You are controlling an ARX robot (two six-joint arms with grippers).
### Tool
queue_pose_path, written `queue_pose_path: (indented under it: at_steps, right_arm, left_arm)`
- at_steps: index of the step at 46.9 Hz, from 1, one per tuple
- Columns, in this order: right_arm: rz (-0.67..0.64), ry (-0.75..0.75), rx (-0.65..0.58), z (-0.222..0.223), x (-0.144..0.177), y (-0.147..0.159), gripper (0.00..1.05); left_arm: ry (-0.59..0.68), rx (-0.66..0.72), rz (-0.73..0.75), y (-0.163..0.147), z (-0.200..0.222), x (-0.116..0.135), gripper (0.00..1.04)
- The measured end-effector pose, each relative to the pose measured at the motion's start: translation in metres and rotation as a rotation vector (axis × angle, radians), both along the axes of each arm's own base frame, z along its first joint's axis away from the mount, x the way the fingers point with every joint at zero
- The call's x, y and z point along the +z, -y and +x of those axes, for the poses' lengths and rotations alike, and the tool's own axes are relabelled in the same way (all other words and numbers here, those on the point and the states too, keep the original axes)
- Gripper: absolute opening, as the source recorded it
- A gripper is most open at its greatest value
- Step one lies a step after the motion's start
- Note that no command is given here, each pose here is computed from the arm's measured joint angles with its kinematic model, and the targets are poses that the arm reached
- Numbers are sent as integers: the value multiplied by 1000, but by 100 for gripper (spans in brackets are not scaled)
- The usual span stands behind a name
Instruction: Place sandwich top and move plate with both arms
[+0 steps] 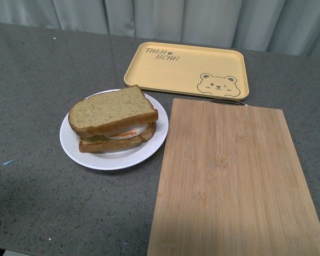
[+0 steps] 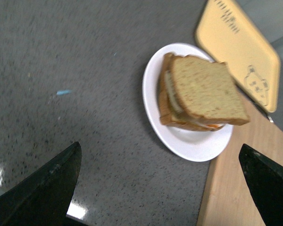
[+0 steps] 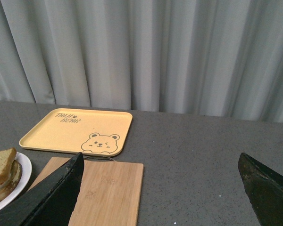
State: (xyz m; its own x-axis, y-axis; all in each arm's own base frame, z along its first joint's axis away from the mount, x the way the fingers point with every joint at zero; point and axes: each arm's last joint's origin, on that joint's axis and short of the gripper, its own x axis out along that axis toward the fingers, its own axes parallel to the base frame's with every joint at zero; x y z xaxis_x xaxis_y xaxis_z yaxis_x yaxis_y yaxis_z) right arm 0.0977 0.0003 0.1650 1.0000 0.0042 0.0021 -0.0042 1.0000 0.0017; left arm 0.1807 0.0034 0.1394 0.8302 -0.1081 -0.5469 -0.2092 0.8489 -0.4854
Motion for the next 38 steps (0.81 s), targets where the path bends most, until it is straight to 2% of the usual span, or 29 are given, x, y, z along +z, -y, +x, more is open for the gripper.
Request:
queue_pose_path:
  at_steps: [6,12,21,38]
  right_arm:
    - [0,0,0,0,0,0,95]
    - [0,0,0,0,0,0,95]
    - [0,0,-1,0,0,0,95]
    - [0,0,0,0,0,0,95]
  left_arm:
    - [-165,-8,-123,3,26,-25,98]
    - [-252,-32,-192,11,43,-40,98]
    - [-299,-28,-253,18,66,-57,98]
    - [-355,-111,-255,37,90,-78,98]
